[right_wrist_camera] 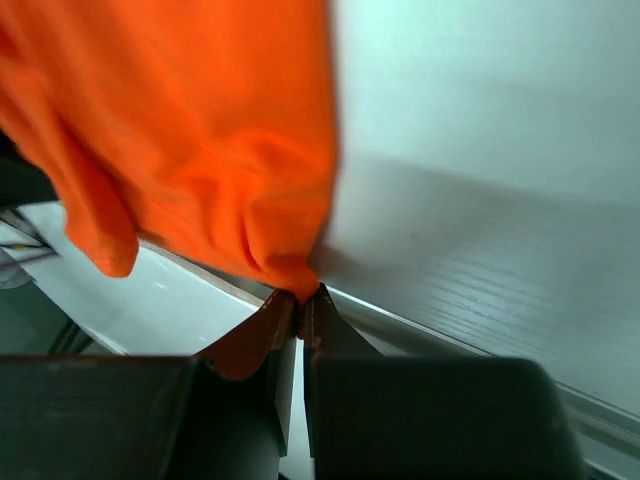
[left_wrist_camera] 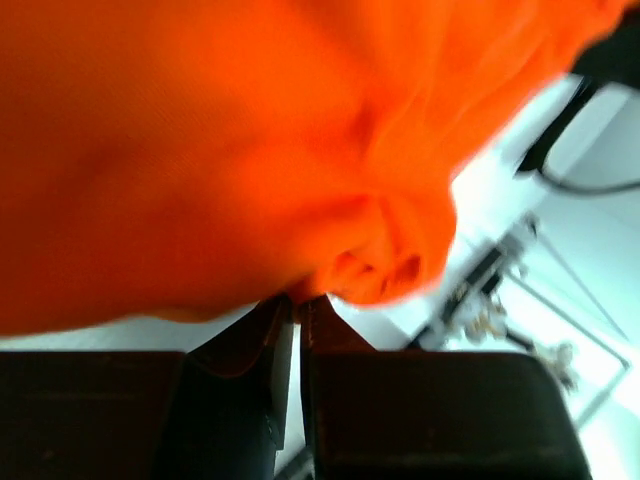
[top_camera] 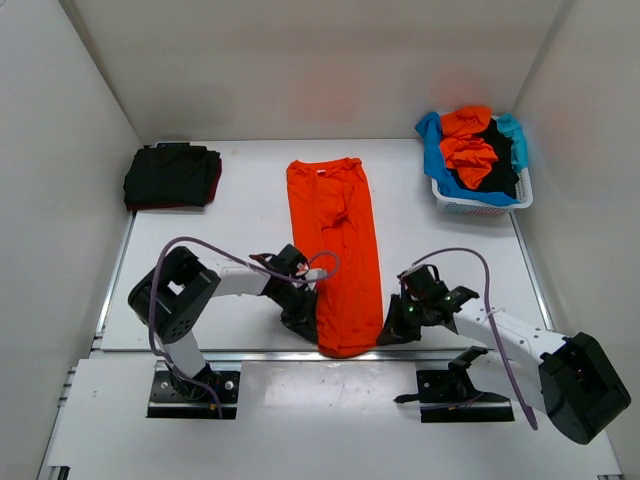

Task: Fold and stack the t-shirts
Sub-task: Grab the bottom of the folded rectangular tshirt with both arms, then fold the folded rectangular tshirt in 1/3 of the way

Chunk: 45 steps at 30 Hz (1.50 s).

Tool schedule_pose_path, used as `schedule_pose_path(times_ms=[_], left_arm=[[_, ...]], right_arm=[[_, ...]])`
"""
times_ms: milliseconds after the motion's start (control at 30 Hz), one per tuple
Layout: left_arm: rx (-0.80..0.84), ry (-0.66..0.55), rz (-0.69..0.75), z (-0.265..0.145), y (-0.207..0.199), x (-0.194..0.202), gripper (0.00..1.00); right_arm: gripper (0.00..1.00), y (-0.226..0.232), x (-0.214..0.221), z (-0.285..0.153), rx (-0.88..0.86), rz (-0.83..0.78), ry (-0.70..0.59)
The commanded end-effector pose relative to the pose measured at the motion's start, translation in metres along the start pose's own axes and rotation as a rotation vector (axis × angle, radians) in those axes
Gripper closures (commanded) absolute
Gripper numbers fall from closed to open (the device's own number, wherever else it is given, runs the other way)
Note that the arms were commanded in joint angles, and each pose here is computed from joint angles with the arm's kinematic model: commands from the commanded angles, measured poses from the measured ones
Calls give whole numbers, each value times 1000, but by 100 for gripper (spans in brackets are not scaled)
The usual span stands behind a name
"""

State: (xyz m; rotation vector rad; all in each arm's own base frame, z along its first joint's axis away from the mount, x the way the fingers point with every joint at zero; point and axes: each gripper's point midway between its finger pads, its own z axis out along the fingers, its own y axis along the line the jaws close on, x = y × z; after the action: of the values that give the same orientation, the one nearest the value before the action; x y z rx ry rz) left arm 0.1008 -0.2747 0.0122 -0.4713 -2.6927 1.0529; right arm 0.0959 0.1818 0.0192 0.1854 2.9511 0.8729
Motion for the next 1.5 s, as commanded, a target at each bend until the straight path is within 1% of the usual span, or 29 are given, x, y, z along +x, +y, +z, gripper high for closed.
schedule_pose_path(times_ms=[0, 33, 67, 133, 200, 233, 267, 333, 367, 400, 467, 500, 600, 667, 700, 800, 833, 933, 1000, 1033, 1100, 1167, 1300, 1367, 1400, 1433, 1467], left_arm=[[-21, -182, 105, -32, -7, -55, 83], [-19, -200, 111, -39, -8, -61, 82], [-23, -197, 87, -45, -4, -61, 83], [-17, -189, 76, -52, -6, -61, 82], [-14, -193, 68, -58, -8, -63, 83], [-15, -205, 70, -63, -10, -67, 83], [-11, -225, 88, -69, -16, -73, 83], [6, -234, 81, -77, -22, -79, 83], [12, -262, 74, -86, -24, -88, 83], [16, -275, 58, -90, -21, -94, 83], [13, -331, 32, -105, -15, -114, 84], [2, -349, 8, -111, -9, -121, 83], [-13, -433, -10, -135, 1, -155, 82], [-16, -458, -15, -144, 3, -168, 82], [-26, -480, -20, -150, 9, -175, 82], [-32, -513, -11, -158, 11, -197, 82], [-41, -515, -18, -158, 16, -201, 83], [-47, -520, -28, -157, 24, -215, 82], [-46, -543, -18, -166, 23, -226, 82], [-43, -541, -20, -164, 24, -231, 82], [-52, -550, -20, -167, 28, -237, 82], [-61, -565, -3, -169, 27, -246, 82], [-67, -578, 9, -170, 29, -261, 82], [-80, -583, 6, -172, 34, -268, 81], [-85, -590, 29, -173, 31, -271, 80], [-87, -596, 20, -175, 34, -273, 80], [-94, -592, 25, -173, 36, -274, 80]], right_arm=[[100, 31, -45, -22, -65, -66, -135], [100, 39, -53, -28, -78, -92, -151], [100, 46, -62, -33, -89, -108, -165], [100, 52, -69, -33, -84, -140, -149], [100, 68, -86, -39, -87, -187, -168], [100, 62, -90, -34, -60, -194, -153], [100, 72, -101, -39, -70, -237, -175], [100, 84, -130, -46, -77, -253, -213], [100, 82, -137, -47, -64, -268, -215], [100, 87, -155, -52, -58, -288, -245], [100, 90, -182, -52, -29, -310, -264], [100, 98, -200, -60, -30, -327, -297], [100, 107, -231, -56, -29, -363, -297], [100, 105, -246, -47, -17, -359, -288], [100, 107, -257, -50, -8, -372, -306], [100, 105, -271, -37, 13, -377, -281], [100, 107, -282, -42, 14, -382, -301], [100, 113, -296, -38, 15, -393, -307], [100, 112, -305, -36, 24, -396, -313], [100, 116, -315, -42, 22, -404, -341], [100, 110, -326, -40, 26, -384, -338], [100, 111, -333, -40, 15, -380, -337], [100, 102, -336, -22, 28, -373, -303], [100, 97, -338, -17, 28, -354, -295], [100, 99, -340, -17, 21, -351, -299], [100, 97, -342, -13, 23, -354, -295], [97, 95, -342, -7, 13, -340, -279]])
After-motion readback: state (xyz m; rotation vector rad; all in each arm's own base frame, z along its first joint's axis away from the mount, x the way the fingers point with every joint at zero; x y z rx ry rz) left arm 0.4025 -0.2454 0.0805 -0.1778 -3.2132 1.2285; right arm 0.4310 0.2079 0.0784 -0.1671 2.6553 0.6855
